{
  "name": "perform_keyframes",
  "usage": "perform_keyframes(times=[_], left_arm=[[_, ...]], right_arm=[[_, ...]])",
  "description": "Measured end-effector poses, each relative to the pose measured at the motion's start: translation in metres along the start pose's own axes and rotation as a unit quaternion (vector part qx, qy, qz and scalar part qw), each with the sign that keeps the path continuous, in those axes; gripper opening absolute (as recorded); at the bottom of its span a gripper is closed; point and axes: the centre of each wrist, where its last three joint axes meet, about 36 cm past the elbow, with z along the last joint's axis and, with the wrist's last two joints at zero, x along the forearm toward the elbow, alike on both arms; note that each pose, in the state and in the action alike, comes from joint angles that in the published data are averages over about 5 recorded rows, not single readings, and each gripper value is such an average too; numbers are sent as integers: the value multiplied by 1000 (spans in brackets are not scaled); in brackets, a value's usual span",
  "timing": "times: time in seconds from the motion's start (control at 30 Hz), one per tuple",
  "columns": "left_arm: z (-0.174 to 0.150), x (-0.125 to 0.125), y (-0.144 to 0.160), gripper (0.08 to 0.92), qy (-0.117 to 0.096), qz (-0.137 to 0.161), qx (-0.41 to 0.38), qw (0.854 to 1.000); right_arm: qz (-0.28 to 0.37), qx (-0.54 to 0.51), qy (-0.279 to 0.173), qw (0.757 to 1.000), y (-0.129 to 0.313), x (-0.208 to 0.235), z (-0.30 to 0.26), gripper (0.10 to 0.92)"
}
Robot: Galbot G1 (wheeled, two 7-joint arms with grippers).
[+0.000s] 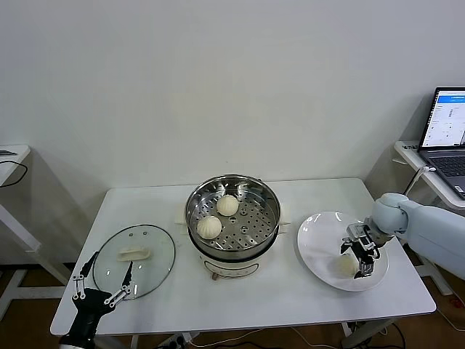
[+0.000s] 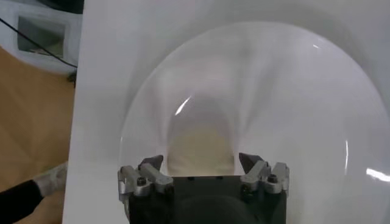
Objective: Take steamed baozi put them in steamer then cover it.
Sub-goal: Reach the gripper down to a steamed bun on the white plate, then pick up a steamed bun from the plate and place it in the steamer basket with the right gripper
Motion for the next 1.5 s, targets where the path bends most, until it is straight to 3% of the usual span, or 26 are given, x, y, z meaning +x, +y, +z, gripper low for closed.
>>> perform_keyframes(times=[0.2,0.47,0.77,1.1,1.5], left_arm=[[1,0,1,823,1,-1,0,1000],[0,-1,0,823,0,2,1,1000],[-2,-2,-1,823,-1,6,2,1000],[-3,1,0,823,-1,7,0,1000],[-4,-1,1,823,-3,4,0,1000]], right_arm=[[5,1,0,1000,0,4,0,617],[34,39,-16,999,-22,44,-16,619],[97,201,-43,974,-72,145,-76,644],[124,428,-47,894,-103,224,-190,645],[78,640,-31,764,-93,208,-304,651]])
